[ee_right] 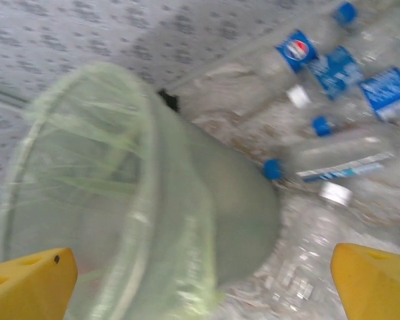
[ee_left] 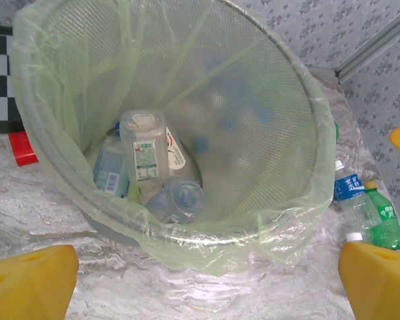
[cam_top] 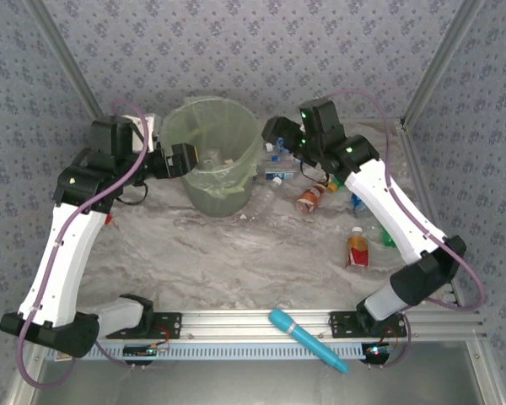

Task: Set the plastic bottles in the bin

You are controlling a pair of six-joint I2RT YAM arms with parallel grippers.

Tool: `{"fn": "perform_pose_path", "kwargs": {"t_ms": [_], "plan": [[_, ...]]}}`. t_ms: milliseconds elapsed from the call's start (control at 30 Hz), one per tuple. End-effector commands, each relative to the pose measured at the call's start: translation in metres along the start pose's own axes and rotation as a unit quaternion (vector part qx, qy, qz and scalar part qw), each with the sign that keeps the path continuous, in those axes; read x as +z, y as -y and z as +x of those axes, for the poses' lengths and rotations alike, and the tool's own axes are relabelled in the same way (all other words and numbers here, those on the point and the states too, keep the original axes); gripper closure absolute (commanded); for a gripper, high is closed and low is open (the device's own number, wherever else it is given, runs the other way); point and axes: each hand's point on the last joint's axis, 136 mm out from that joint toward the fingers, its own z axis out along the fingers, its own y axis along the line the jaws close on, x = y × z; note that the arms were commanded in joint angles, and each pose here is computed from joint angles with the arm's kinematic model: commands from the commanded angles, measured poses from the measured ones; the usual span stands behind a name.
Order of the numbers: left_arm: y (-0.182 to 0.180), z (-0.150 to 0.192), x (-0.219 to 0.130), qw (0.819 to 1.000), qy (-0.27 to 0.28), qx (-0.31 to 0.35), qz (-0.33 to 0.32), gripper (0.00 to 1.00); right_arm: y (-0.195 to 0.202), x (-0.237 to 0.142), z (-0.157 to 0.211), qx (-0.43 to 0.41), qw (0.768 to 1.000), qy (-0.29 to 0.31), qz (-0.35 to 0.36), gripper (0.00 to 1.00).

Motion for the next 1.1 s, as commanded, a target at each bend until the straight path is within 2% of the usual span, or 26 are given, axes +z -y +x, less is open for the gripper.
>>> {"fn": "perform_pose_path", "kwargs": {"t_ms": [0, 233, 500, 600, 733, 833, 1067], "plan": [[0.008, -0.005, -0.013, 1.000, -0.006, -0.009, 0.012, 0.00, 0.032, -0.002, 0.005, 0.034, 0.999, 0.009, 0.035, 0.01], [0.013, -0.004, -0.012, 0.999, -0.018, -0.020, 0.024, 0.00, 0.072, 0.030, 0.036, 0.064, 0.995, -0.033, 0.075, 0.01], [0.013, -0.002, -0.021, 0.998, -0.016, -0.053, 0.026, 0.00, 0.078, 0.076, 0.072, 0.056, 0.989, -0.099, 0.098, 0.01], [0.009, 0.001, -0.021, 0.996, -0.032, -0.076, 0.026, 0.00, 0.078, 0.097, 0.085, 0.066, 0.987, -0.116, 0.088, 0.09], [0.008, -0.001, -0.027, 0.996, -0.014, -0.084, 0.036, 0.00, 0.081, 0.121, 0.099, 0.083, 0.984, -0.129, 0.089, 0.18], [0.003, 0.003, -0.025, 0.995, -0.023, -0.089, 0.027, 0.00, 0.089, 0.136, 0.110, 0.096, 0.980, -0.140, 0.101, 0.22], [0.001, 0.008, -0.024, 0.996, -0.025, -0.085, 0.025, 0.00, 0.110, 0.158, 0.129, 0.101, 0.972, -0.160, 0.140, 0.22]]}}
